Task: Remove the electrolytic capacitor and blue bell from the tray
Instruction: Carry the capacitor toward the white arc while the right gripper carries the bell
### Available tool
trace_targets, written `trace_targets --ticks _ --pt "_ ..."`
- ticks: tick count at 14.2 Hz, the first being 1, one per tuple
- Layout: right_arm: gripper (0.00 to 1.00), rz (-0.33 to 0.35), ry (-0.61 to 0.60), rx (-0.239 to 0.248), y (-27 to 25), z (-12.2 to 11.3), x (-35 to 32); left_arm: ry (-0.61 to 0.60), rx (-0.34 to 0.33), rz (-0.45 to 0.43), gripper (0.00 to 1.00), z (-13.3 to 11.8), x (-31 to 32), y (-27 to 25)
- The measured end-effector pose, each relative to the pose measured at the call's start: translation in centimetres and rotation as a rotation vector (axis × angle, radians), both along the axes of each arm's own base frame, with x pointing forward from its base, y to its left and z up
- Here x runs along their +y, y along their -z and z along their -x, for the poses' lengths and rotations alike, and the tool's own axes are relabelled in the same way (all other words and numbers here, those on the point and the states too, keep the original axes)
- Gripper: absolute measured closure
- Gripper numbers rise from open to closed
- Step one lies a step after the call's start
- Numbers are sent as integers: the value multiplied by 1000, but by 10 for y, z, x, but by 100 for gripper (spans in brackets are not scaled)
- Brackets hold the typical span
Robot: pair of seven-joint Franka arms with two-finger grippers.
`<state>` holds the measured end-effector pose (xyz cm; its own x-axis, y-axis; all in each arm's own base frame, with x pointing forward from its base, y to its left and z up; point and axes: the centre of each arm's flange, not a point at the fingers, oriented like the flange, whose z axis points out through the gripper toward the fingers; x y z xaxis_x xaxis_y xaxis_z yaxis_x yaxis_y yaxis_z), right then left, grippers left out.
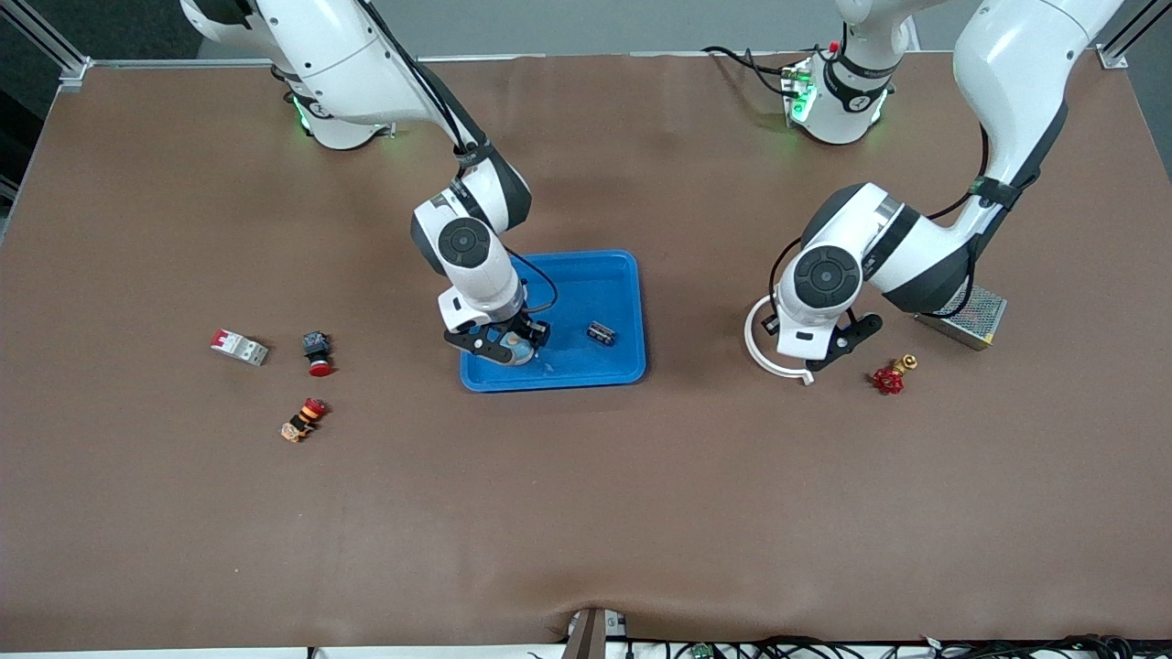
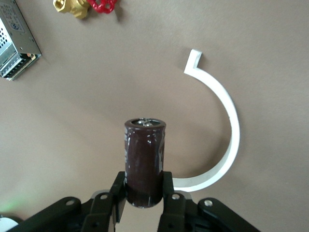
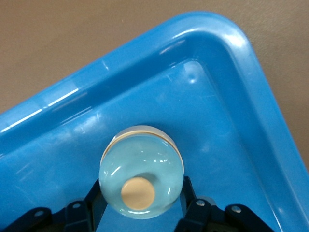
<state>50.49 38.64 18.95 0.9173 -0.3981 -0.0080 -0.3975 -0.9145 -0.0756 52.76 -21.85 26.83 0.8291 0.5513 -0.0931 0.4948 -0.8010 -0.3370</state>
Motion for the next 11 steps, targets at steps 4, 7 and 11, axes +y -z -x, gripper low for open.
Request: trace_targets --ticks 4,7,11 --pt "35 97 -1 143 -62 -23 -1 6 29 -9 67 12 5 15" --pt "35 121 -67 171 -99 -46 -29 8 51 -15 67 23 12 29" --pt "35 128 -210 189 -125 -82 -107 15 79 -54 67 38 28 48"
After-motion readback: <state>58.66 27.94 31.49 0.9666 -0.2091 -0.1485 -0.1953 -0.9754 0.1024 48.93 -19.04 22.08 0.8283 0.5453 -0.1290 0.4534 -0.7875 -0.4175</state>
